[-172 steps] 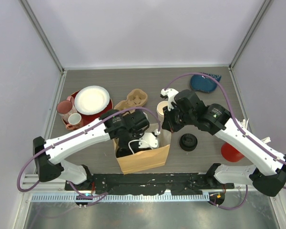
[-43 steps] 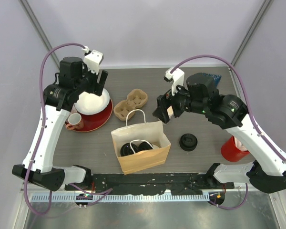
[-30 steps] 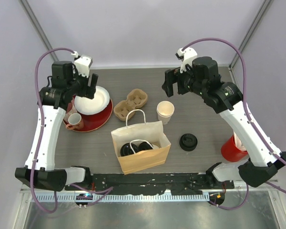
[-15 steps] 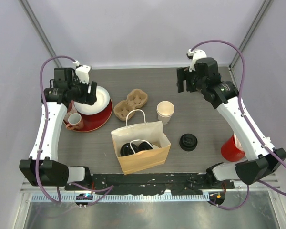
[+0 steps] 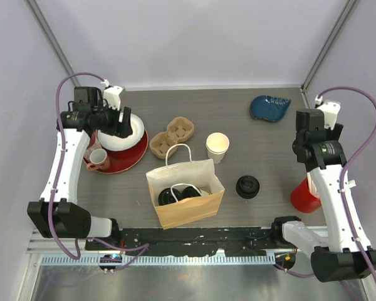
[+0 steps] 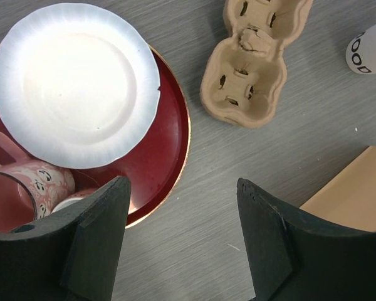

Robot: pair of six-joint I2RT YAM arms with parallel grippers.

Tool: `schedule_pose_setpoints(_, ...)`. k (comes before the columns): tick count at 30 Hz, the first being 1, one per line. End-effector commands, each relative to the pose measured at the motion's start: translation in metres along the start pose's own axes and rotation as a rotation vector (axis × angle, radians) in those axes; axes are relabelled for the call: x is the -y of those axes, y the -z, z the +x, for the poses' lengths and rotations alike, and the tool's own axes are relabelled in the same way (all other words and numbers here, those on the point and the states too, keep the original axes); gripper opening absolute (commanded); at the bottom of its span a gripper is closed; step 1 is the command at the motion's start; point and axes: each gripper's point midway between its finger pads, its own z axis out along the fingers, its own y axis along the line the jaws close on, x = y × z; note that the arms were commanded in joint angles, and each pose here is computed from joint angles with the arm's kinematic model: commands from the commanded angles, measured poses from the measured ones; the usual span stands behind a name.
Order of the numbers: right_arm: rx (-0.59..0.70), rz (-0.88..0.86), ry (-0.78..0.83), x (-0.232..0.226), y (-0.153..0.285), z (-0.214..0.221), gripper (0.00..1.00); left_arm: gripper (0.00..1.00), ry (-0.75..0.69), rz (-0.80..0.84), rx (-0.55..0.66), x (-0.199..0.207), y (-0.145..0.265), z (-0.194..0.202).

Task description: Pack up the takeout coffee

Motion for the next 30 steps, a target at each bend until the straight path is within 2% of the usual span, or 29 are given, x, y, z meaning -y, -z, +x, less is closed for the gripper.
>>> schedule_pose_setpoints(1,-0.074,0.034,-0.063,0.006,-0.021,0.028,0.64,0.72,-0.018,0.012,0.025,0.004,0.011,-0.007)
schedule_pose_setpoints(5,-0.104,0.055,-0.076,0.009,-0.028,0.041,0.63,0.72,-0.038,-0.030,0.016,0.000,0.019,-0.001)
schedule_pose_setpoints(17,-0.049,0.152,-0.098,0.026,-0.036,0.037,0.54,0.72,-0.010,-0.050,0.002,0.003,0.034,-0.001)
schedule_pose_setpoints(30,-0.110,0.180,-0.105,0.029,-0.056,0.053,0.62,0.72,-0.006,-0.038,-0.003,0.007,0.040,0.000)
